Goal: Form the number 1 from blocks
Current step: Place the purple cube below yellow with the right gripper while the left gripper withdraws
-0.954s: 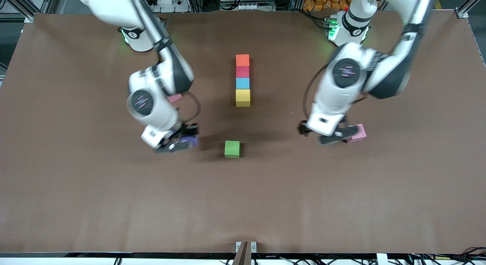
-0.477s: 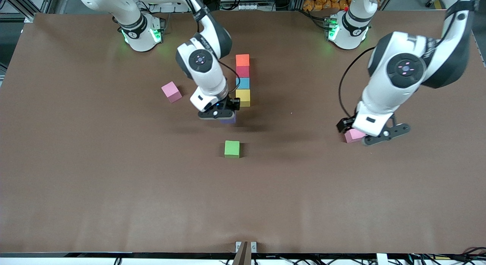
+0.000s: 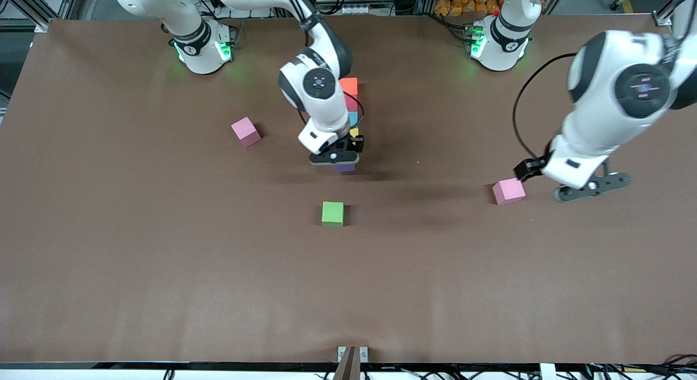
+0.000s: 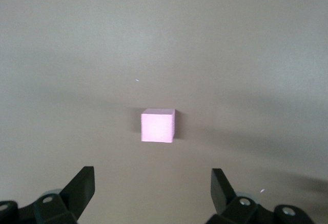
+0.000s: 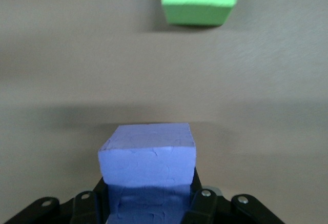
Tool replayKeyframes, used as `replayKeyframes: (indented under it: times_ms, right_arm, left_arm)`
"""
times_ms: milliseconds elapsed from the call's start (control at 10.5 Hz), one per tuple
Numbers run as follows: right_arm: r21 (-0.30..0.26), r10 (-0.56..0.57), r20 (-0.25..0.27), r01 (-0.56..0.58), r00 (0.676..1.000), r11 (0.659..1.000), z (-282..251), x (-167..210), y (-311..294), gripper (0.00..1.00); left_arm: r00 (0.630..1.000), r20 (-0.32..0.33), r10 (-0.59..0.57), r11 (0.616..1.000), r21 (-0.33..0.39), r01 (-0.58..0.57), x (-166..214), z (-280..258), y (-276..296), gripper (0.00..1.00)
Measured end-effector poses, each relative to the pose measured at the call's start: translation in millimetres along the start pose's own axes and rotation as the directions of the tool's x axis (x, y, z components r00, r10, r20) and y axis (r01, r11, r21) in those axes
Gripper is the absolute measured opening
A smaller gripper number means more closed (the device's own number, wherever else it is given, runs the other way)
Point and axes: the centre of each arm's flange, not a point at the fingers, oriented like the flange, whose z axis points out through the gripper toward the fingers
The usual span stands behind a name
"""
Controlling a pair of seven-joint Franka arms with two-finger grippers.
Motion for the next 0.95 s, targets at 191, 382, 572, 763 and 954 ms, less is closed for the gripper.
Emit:
replayKeyframes:
  times_ms: [191,382,572,763,954]
  right_arm:
    - [-0.019,-0.022,0.009,0.022,1.000,1.000,17,-13,-11,0.58]
    - [-0.029,-0.032,0.018,0.032,0.999,0.999,22,-19,-14,0.58]
    - [-0.031,-0.032,0.021,0.033,0.999,0.999,23,-20,-14,0.59]
    - [-0.034,-0.033,0.023,0.033,0.999,0.999,24,-20,-14,0.63]
    - [-0.042,-0.032,0.028,0.033,0.999,0.999,28,-21,-12,0.66]
  left_arm:
    - [0.999,-0.001,0.041,0.999,-0.022,-0.041,-4,-24,-39,1.00]
    - [0.999,-0.021,0.034,0.999,-0.025,-0.035,-12,-64,-50,1.00]
    - [0.999,-0.040,0.034,0.999,-0.036,-0.036,-17,-94,-50,1.00]
    - [0.999,-0.042,0.033,0.997,-0.065,-0.036,-18,-100,-47,1.00]
    - [0.998,-0.050,0.035,0.995,-0.086,-0.039,-19,-107,-43,1.00]
